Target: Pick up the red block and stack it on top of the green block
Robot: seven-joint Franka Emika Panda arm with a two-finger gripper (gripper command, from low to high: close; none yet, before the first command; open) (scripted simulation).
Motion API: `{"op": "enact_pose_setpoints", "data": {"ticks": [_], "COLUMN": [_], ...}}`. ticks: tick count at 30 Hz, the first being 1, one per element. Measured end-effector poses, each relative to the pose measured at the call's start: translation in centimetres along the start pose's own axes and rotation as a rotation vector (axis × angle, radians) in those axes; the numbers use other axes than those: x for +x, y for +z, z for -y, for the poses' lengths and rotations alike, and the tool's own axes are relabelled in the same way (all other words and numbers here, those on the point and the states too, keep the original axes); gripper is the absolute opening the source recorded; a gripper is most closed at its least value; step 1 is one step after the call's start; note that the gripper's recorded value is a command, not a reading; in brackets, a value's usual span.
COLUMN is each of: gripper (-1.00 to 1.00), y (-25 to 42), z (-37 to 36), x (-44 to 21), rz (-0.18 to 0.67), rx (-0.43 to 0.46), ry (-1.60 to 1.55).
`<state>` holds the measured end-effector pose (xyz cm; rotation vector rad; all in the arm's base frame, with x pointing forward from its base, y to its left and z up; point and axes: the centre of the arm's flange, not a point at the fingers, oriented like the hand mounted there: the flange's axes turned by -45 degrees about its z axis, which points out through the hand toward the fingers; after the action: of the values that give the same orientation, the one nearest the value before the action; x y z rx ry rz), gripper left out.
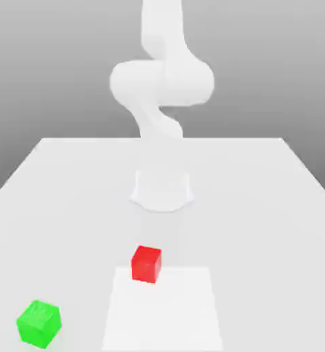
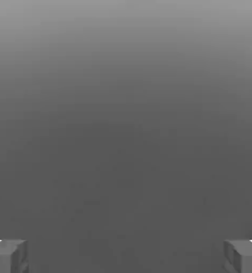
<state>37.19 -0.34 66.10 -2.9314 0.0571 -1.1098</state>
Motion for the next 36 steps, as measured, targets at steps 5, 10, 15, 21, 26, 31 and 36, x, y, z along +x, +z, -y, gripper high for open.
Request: {"op": "enact_pose_setpoints", "data": {"ticks": [5, 10, 15, 21, 26, 31, 36], "gripper": [0.0, 0.0, 0.0, 0.0, -1.0, -1.0, -1.0], "y": [11.7, 21.0, 27.6, 33.6, 35.2, 35.3, 32.9], "z": [-1.1, -2.2, -3.3, -3.9, -3.9, -3.9, -3.9], "x": [-5.5, -13.9, -25.6, -35.8, -37.7, -37.8, -35.4], "rz": [0.183, 0.369, 0.581, 0.714, 0.717, 0.717, 0.717], "rx": [-0.022, -0.049, -0.082, -0.103, -0.104, -0.104, -0.104], "ry": [0.054, 0.111, 0.177, 0.218, 0.219, 0.218, 0.219]}}
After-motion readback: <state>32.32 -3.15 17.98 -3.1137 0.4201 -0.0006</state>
